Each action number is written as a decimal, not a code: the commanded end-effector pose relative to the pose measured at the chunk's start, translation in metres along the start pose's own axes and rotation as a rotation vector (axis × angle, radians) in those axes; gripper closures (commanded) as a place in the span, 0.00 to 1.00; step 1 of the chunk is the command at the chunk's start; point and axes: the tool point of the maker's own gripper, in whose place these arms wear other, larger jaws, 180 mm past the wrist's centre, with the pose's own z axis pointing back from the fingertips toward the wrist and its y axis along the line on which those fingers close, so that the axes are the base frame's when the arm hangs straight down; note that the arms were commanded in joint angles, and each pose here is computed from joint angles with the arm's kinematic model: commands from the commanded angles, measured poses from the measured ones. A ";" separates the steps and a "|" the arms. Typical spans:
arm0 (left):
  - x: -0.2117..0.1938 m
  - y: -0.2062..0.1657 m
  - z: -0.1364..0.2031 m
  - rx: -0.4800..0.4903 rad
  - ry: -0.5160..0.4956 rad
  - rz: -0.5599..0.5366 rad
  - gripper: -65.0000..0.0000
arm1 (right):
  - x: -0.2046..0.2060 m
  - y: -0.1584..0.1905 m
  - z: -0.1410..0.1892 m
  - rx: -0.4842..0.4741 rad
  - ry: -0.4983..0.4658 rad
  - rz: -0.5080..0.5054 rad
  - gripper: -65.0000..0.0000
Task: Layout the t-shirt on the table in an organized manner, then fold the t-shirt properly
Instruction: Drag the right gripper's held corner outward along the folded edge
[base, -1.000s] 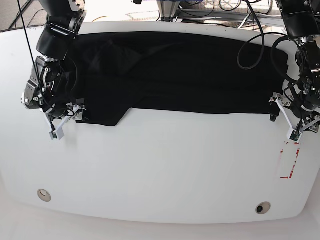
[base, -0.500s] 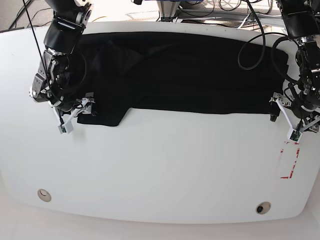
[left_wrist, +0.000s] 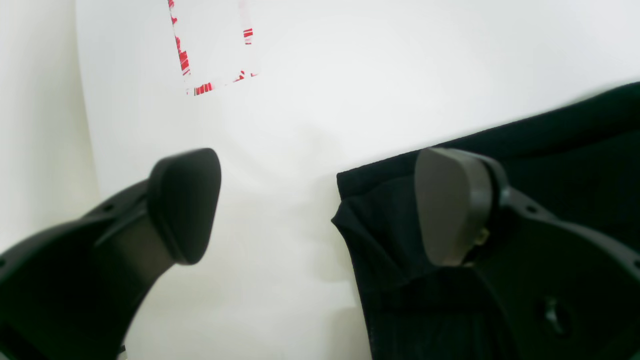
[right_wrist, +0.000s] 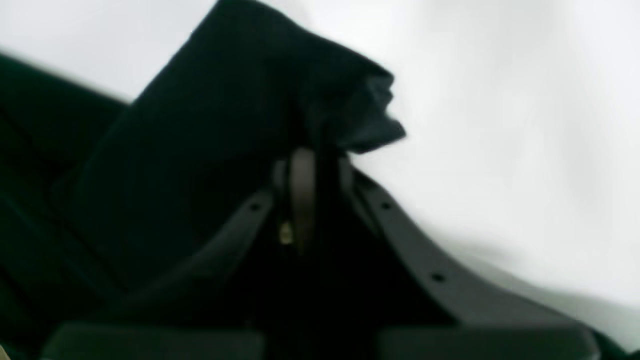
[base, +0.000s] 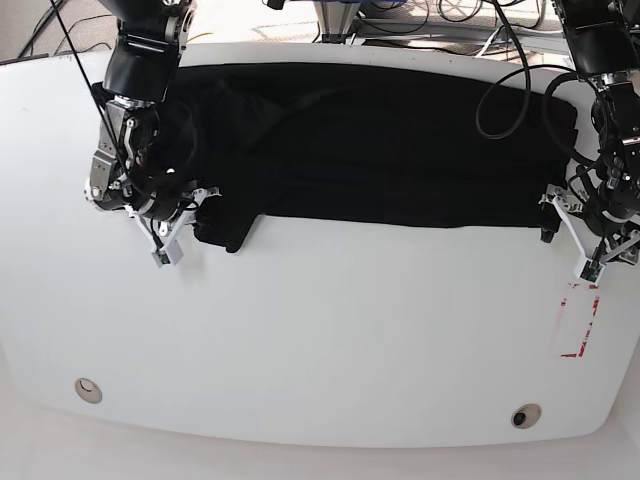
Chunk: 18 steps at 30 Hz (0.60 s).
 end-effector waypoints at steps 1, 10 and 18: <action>0.012 0.011 0.006 0.025 -0.037 -0.007 0.14 | 0.029 -0.001 0.011 -0.017 -0.061 0.061 1.00; 0.011 0.006 0.004 0.016 -0.037 0.002 0.14 | 0.051 0.020 0.041 -0.007 -0.115 0.149 0.97; 0.011 0.006 0.004 0.017 -0.036 0.002 0.14 | 0.045 0.054 0.076 0.094 -0.141 0.217 0.97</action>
